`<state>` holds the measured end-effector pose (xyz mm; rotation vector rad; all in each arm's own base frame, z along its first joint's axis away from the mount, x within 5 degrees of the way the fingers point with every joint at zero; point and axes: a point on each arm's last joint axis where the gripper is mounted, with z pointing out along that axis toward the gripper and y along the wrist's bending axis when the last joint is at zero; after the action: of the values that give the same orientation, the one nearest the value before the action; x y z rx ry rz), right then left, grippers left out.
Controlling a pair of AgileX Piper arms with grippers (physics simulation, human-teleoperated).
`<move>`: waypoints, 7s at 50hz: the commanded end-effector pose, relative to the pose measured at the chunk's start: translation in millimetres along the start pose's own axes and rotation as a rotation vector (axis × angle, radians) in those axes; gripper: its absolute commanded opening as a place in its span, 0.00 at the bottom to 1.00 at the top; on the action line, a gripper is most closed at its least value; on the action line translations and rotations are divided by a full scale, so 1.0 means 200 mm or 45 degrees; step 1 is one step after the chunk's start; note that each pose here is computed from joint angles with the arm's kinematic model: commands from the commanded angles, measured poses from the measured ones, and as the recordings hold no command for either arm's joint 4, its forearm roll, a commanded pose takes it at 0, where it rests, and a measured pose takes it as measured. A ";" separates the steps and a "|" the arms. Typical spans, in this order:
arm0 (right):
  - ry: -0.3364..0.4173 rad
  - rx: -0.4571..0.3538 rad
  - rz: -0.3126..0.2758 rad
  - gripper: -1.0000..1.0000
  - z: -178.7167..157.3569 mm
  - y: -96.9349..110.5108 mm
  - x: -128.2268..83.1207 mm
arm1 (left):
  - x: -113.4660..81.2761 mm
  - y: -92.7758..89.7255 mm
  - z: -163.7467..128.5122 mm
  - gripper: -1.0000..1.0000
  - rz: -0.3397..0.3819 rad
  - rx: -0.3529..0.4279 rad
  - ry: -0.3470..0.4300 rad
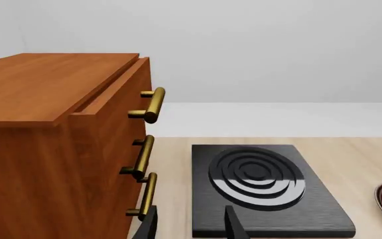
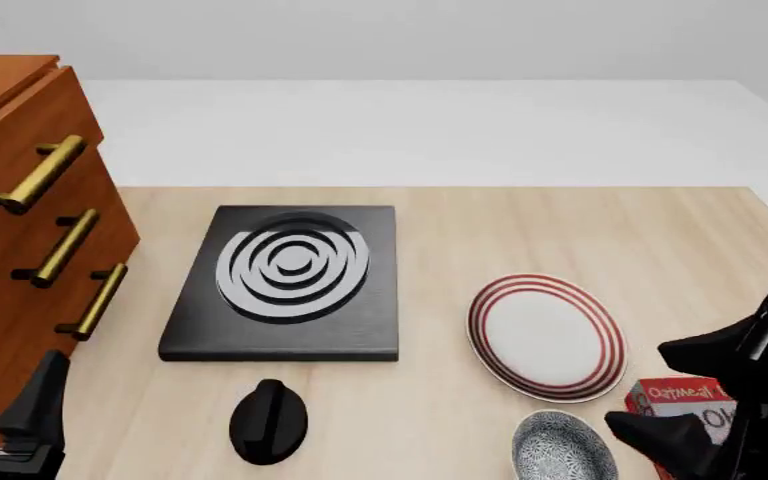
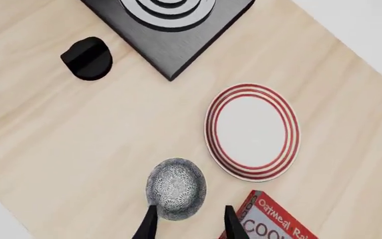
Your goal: Pick the akita bowl on the ramekin and place it on the plate.
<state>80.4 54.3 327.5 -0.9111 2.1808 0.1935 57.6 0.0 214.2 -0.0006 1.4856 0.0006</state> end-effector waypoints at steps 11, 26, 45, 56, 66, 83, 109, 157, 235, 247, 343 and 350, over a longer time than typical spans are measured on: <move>0.100 -0.104 -0.112 1.00 0.13 0.05 -0.01 | 0.00 0.00 0.00 1.00 0.000 0.000 0.000; 0.134 -0.140 -0.139 1.00 0.23 0.09 0.00 | 0.00 0.00 0.00 1.00 0.000 0.000 0.000; 0.173 -0.178 -0.125 1.00 0.40 0.14 0.07 | 0.00 0.00 0.00 1.00 0.000 0.000 0.000; 0.195 -0.190 -0.125 1.00 0.48 0.16 0.10 | 0.00 0.00 0.00 1.00 0.000 0.000 0.000; 0.214 -0.208 -0.114 1.00 0.53 0.19 0.11 | 0.00 0.00 0.00 1.00 0.000 0.000 0.000; 0.242 -0.228 -0.068 1.00 0.60 0.23 0.16 | 0.00 0.00 0.00 1.00 0.000 0.000 0.000; 0.289 -0.220 -0.039 1.00 0.67 0.23 0.28 | 0.00 0.00 0.00 1.00 0.000 0.000 0.000; 0.371 -0.215 -0.046 1.00 0.76 0.24 0.39 | 0.00 0.00 0.00 1.00 0.000 0.000 0.000; 0.192 0.031 -0.146 0.00 0.45 -0.12 -0.12 | 0.00 0.00 0.00 1.00 0.000 0.000 0.000; 0.212 0.077 -0.136 0.00 0.55 -0.20 -0.16 | 0.00 0.00 0.00 1.00 0.000 0.000 0.000; 0.340 0.166 -0.070 0.00 1.18 -0.54 -0.08 | 0.00 0.00 0.00 1.00 0.000 0.000 0.000; 0.341 0.150 -0.070 0.00 1.23 -0.52 -0.07 | 0.00 0.00 0.00 1.00 0.000 0.000 0.000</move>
<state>296.7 78.2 185.9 -0.9742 2.3818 -0.0965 57.6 0.0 214.2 -0.0006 1.4856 0.0006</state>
